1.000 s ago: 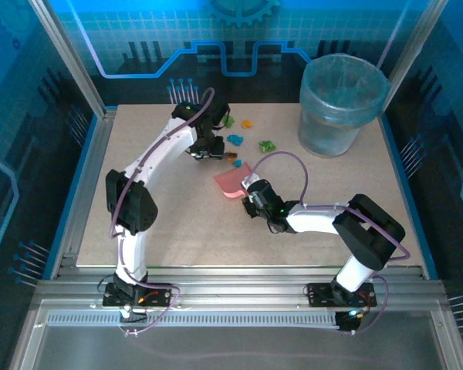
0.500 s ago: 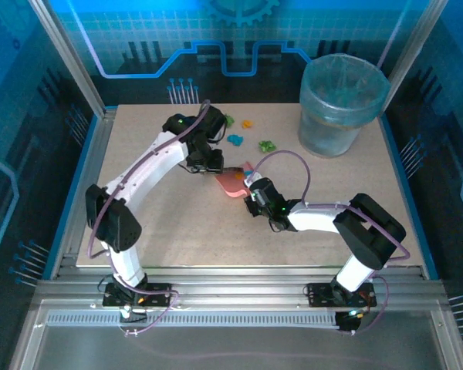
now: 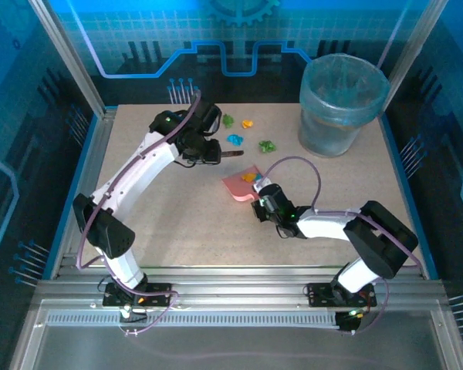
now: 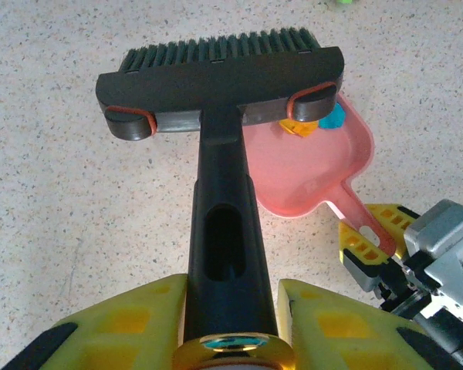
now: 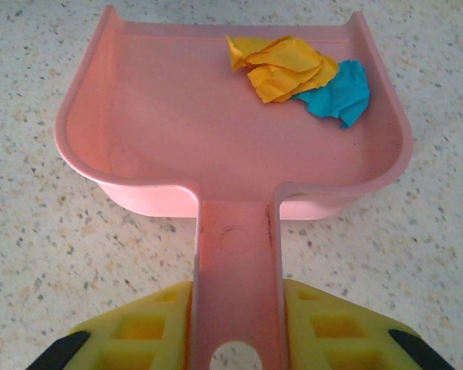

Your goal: Sweep away the paper scraps from the table

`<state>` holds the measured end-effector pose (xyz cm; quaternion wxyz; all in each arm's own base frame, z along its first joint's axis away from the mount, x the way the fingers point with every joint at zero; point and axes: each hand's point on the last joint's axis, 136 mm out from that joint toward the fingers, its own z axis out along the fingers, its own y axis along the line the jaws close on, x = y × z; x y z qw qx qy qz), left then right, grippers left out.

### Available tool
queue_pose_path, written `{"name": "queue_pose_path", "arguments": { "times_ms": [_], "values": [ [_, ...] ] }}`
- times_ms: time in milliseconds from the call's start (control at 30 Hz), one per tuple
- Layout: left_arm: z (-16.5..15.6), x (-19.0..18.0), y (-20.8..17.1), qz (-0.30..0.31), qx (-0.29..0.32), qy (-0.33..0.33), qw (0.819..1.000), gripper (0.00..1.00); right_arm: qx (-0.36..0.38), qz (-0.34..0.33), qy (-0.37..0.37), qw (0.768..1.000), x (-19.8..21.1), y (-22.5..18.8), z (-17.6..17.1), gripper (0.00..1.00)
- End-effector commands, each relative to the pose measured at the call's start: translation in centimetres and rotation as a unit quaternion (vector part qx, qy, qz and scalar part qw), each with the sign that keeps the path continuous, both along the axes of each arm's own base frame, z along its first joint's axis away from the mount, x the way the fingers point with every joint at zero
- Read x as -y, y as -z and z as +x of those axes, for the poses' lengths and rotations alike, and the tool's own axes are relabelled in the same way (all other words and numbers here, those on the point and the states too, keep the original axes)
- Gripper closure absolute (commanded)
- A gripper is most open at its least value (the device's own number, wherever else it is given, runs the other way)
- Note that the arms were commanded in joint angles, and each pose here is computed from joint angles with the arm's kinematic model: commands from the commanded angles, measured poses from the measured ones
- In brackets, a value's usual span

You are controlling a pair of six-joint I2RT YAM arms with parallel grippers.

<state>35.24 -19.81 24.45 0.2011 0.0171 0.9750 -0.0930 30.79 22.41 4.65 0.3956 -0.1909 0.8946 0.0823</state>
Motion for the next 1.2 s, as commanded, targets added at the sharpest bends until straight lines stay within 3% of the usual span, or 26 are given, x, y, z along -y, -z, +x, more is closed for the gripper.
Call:
{"name": "queue_pose_path", "arguments": {
  "times_ms": [0, 233, 467, 700, 967, 1167],
  "values": [
    [1.2, 1.1, -0.7, -0.021, 0.017, -0.004, 1.0, 1.0, -0.01, 0.02, 0.025, 0.999, 1.1, 0.4, 0.0, 1.0],
    [3.2, 3.8, 0.6, -0.029, -0.001, 0.02, 0.999, 1.0, -0.03, 0.059, 0.033, 0.997, 1.5, 1.4, 0.2, 1.0],
    [4.4, 6.8, 3.2, -0.025, -0.029, 0.046, 0.998, 1.0, -0.022, 0.057, 0.033, 0.998, 1.9, 1.8, 0.0, 1.0],
    [2.9, 8.0, 3.8, -0.009, -0.027, 0.067, 0.997, 1.0, -0.011, 0.048, 0.038, 0.998, 2.4, 2.2, 0.1, 1.0],
    [-0.8, 7.0, 3.6, -0.039, -0.025, 0.063, 0.997, 1.0, -0.004, 0.045, 0.029, 0.999, 2.4, 2.9, 0.0, 1.0],
    [-2.3, 5.8, 0.7, -0.082, 0.031, 0.044, 0.995, 1.0, 0.014, 0.036, 0.017, 0.999, 2.3, 2.8, -0.3, 1.0]
  ]
}}
